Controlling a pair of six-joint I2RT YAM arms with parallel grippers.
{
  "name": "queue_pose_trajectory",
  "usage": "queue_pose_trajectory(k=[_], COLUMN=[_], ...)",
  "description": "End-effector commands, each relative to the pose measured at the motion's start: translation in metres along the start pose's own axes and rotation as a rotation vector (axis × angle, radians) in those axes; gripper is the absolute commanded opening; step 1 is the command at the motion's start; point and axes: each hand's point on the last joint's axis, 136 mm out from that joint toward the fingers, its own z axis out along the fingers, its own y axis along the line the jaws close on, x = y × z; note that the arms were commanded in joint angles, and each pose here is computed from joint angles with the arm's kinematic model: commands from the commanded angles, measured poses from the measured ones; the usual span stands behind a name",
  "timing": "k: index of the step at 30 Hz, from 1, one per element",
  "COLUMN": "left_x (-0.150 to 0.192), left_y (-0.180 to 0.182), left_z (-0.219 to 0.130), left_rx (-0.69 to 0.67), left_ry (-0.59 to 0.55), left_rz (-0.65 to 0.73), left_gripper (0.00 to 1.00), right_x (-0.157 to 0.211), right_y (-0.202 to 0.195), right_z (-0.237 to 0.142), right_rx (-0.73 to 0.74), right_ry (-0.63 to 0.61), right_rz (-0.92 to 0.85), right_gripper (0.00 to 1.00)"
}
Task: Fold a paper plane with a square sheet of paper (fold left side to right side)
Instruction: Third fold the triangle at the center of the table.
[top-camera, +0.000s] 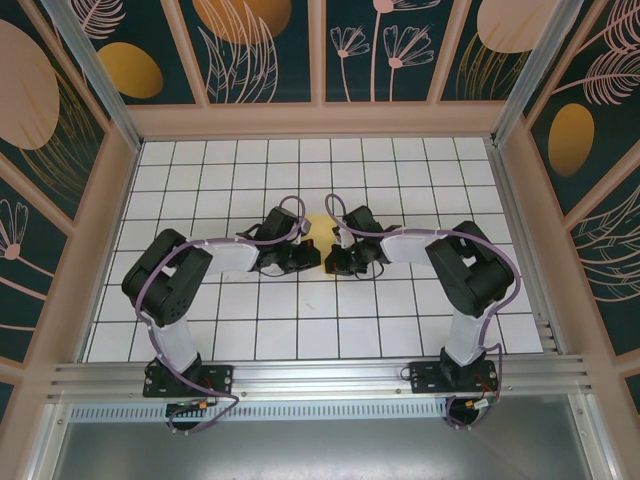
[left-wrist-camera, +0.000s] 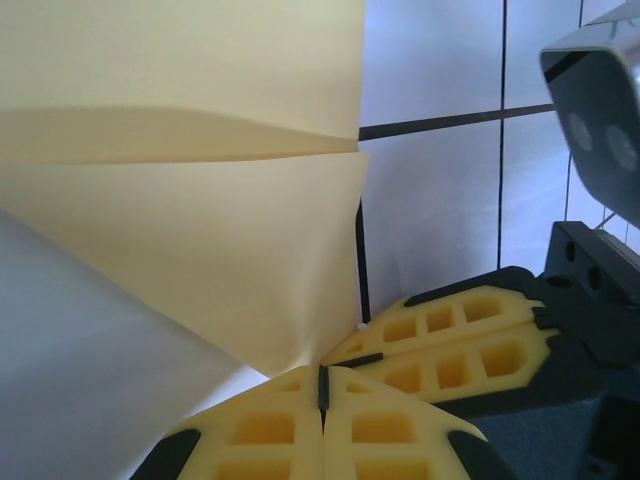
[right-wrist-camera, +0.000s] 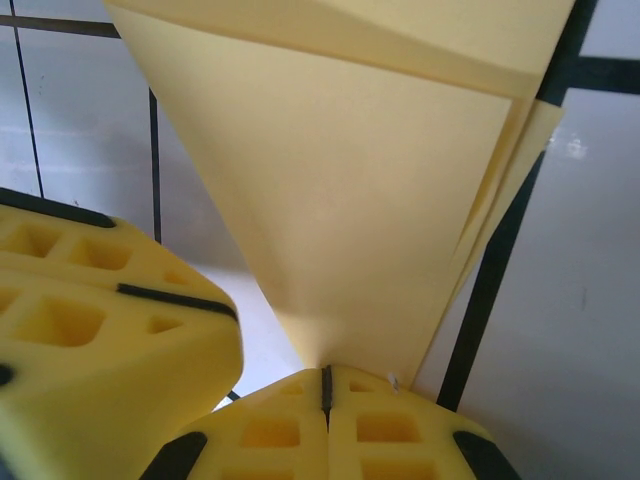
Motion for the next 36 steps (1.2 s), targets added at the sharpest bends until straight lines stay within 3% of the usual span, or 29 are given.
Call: queue_pose_trajectory(k=[1,15,28,36], left_x=[-0.003,-0.016,-0.055,-0.076], left_y=[-0.001,0.031,0.048,0.077], left_z=[0.008,0.021,0.002,-0.005], left_rx=[0.015,-0.114,-0.139,-0.182], left_ry=[0.008,-0.055,-0.171,-0.213], left_rz=[-0.013,-0.068,-0.123,-0.157], left_gripper=[0.06,0.05,0.06,0.05], right_x=[0.038,0.045,0.051,0.053], right_y=[-0.055,-0.068,-0.075,-0.076], right_z=[0.013,0.011,0.012,0.011], right_rx=[0.198,0.259,0.280,0.285], right_ry=[0.112,0.126,0.141,0.148], right_rz=[0.098,0.097,0.104,0.106], right_gripper=[0.00,0.00,0.00,0.00])
